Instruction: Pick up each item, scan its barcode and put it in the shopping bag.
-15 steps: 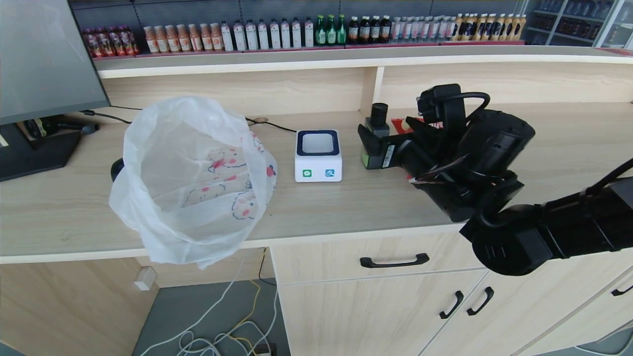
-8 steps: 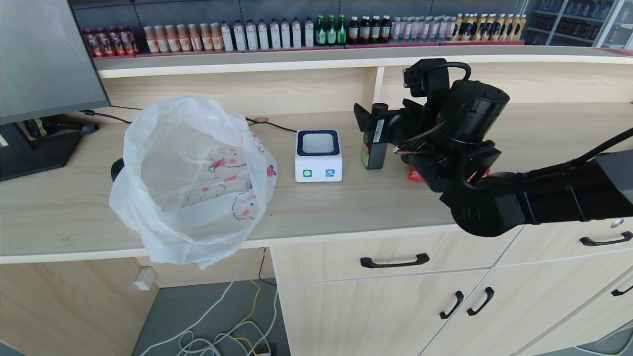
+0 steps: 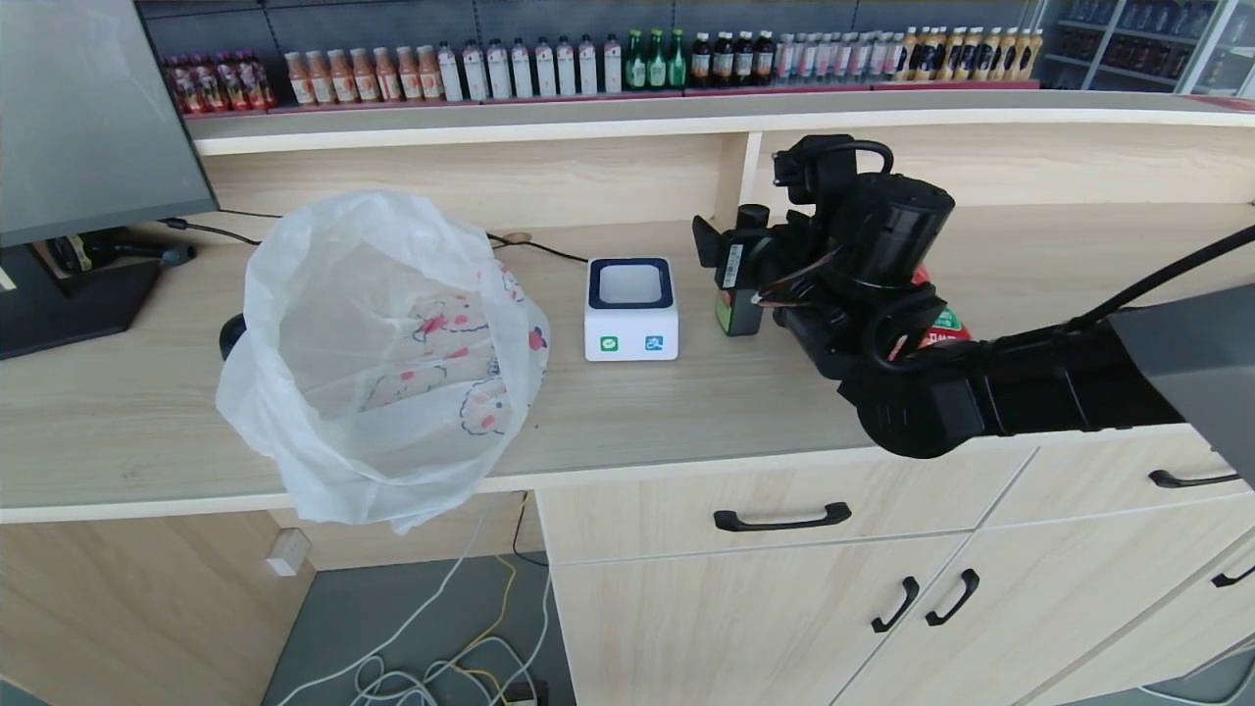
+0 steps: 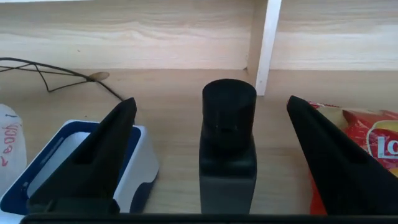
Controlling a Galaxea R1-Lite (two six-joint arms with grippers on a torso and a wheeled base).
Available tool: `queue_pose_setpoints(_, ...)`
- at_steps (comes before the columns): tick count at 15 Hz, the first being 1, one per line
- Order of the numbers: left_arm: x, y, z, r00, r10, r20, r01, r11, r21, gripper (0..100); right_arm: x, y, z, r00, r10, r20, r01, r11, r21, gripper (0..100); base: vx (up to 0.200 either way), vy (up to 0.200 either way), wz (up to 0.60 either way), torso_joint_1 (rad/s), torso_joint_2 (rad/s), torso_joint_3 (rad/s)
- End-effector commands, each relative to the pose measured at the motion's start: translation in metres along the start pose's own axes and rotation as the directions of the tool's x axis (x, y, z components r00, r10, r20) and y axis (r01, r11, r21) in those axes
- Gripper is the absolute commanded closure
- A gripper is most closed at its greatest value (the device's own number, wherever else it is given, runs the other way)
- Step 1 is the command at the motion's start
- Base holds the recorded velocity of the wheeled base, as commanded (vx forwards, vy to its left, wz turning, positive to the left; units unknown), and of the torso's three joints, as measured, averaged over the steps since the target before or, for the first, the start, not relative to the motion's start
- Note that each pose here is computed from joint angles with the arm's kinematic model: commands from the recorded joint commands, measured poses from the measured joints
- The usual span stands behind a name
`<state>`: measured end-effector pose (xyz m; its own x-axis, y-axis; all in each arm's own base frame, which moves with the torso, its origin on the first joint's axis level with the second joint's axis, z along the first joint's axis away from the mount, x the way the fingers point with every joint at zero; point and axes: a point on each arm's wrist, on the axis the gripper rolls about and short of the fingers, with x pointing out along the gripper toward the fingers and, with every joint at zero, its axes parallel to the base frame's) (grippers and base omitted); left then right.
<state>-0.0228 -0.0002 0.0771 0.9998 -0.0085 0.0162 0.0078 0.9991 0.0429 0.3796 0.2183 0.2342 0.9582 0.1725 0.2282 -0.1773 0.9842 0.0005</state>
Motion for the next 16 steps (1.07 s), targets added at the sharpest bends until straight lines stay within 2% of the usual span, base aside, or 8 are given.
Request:
queue_pose_setpoints(1,0.000,0.000,0.000,1.000,0.001,0.001,-0.001,1.000,0.000,0,0.003,0.002,-0.013,1.000,-0.005,-0.025,0.005,1.000,0.015,0,0.000,0.000,0.00,0.000,0.00,0.000)
queue_pose_setpoints(8,0.000,0.000,0.000,1.000,0.001,0.001,-0.001,1.000,0.000,0,0.007,0.004,-0.030,0.998,-0.038,-0.056,0.041,0.998,0.053,0,0.000,0.000,0.00,0.000,0.00,0.000)
queue_pose_setpoints(13,0.000,0.000,0.000,1.000,0.001,0.001,-0.001,1.000,0.000,0,0.018,0.002,-0.033,0.998,-0.058,-0.032,0.060,0.996,0.060,0,0.000,0.000,0.00,0.000,0.00,0.000)
queue_pose_setpoints(16,0.000,0.000,0.000,1.000,0.001,0.001,-0.001,1.000,0.000,0,0.024,-0.008,-0.035,0.996,-0.082,-0.029,0.084,0.995,0.055,0,0.000,0.000,0.00,0.000,0.00,0.000)
